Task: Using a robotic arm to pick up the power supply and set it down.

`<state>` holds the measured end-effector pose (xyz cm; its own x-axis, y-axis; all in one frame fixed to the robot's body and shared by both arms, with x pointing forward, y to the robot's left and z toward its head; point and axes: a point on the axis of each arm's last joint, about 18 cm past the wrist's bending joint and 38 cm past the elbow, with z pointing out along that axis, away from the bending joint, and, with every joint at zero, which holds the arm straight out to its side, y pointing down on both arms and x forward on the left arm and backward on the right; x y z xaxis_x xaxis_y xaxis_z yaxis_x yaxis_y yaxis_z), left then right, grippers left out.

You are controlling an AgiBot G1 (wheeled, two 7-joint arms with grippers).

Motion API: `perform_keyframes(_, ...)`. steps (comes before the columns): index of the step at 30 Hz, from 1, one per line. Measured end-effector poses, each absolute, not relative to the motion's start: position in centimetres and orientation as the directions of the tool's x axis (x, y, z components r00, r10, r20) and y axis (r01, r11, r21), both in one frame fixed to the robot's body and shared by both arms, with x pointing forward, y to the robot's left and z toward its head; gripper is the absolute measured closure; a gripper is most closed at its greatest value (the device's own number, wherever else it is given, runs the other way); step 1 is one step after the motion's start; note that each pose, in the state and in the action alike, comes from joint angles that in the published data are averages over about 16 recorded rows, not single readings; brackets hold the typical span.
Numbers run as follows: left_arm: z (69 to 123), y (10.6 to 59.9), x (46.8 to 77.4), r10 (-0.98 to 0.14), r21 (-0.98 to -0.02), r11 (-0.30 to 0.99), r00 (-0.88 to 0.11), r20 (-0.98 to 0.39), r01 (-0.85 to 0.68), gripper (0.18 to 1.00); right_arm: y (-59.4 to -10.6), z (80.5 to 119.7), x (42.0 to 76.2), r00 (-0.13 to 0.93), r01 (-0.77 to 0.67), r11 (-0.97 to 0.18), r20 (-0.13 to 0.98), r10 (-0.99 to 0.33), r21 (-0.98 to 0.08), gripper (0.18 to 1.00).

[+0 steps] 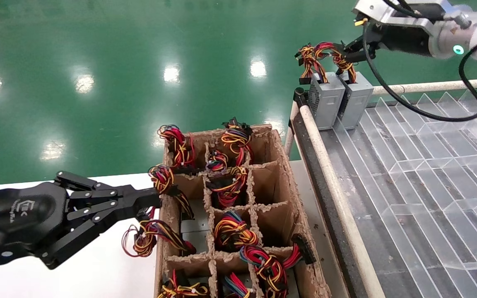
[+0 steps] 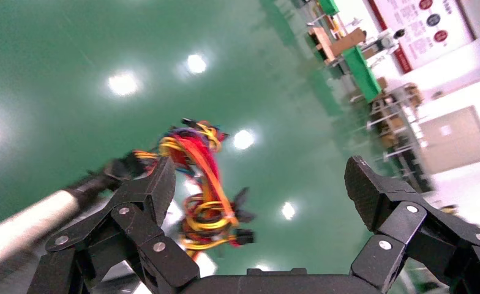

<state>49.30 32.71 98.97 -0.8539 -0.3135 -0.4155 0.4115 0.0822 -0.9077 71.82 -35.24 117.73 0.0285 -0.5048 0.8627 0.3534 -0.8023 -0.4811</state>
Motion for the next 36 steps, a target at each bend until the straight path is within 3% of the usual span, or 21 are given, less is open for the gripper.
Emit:
perform_keyframes(21,99.0,32.7,49.3,-0.313,-0.908,0.082,-0.854,-0.416,0.412,0.985,-35.4,111.9,67.7,0.268,0.548,-0.510,0.717,-0.643,-0.663,0.179)
perform_keyframes(27,99.0,32.7,49.3,-0.313,-0.908,0.082,-0.854,-0.416,0.412,0.953,-35.1,110.1,65.5,0.360,0.580,-0.423,0.685,-0.633,-0.696,0.179)
perform_keyframes(36,99.0,32.7,49.3,-0.313,-0.908,0.082,-0.854,-0.416,0.412,0.827,-34.0,107.0,61.1,0.518,0.598,-0.296,0.641,-0.567,-0.745,0.179)
